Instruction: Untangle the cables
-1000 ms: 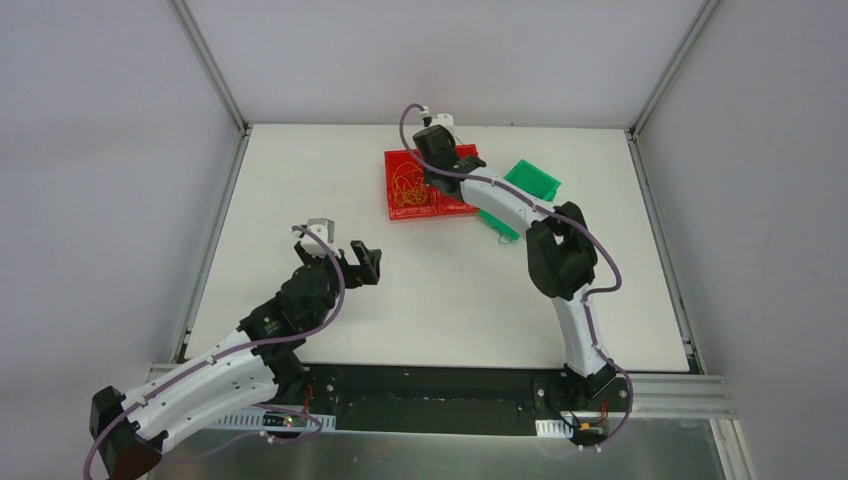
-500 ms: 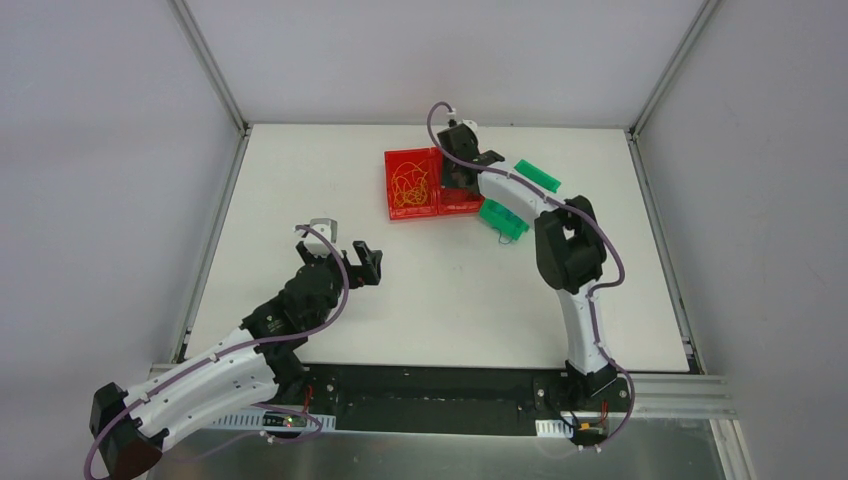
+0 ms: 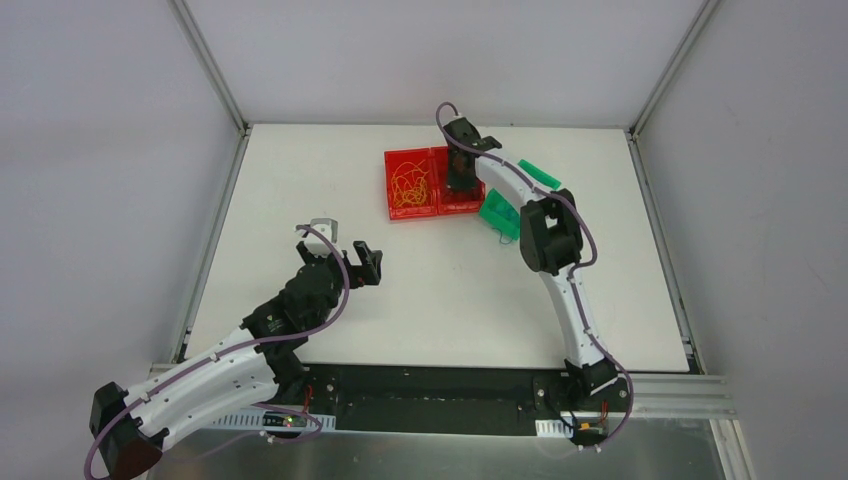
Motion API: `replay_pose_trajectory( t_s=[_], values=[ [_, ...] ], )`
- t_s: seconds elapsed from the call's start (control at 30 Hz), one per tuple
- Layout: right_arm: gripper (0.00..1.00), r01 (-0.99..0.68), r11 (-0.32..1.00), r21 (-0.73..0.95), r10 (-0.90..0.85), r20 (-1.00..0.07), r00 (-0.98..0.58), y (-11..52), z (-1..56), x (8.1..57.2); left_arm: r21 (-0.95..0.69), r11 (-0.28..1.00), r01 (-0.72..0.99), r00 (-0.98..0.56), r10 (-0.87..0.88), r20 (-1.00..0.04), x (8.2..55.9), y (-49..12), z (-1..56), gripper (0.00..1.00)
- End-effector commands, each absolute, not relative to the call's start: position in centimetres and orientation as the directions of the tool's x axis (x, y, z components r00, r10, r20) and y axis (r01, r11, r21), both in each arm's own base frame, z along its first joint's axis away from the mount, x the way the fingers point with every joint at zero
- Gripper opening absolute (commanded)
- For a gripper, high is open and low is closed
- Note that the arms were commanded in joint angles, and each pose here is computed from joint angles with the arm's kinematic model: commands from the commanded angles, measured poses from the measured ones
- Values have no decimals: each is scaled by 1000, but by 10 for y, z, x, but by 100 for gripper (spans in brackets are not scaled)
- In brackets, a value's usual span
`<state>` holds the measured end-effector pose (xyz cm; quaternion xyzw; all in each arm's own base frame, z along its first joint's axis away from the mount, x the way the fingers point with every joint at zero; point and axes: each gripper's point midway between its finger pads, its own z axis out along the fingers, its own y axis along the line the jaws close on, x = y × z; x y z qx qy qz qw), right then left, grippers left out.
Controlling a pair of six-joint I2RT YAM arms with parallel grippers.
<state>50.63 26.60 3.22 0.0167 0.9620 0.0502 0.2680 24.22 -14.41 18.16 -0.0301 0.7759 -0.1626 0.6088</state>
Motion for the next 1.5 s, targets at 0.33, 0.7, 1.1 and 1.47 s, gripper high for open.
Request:
replay_pose_trajectory(
  t_s=[0.33,0.7,1.1,1.47],
  values=[
    [34,-67,996,55,-15,-650,-759,265,147,487,-282,946,160,-225,-244,-943,246,-147,195,92],
    [69,-106,991,86,-4,-757,-654,272,228,449,-263,952,160,-225,-224,-948,246,-145,194,92],
    [99,-55,914,402,340,-834,-435,183,275,308,-383,924,0,-217,-374,-902,255,-136,211,97],
    [99,-120,863,490,479,-871,-111,92,266,226,-454,889,-65,-64,-457,-887,236,-87,227,92]
  ],
)
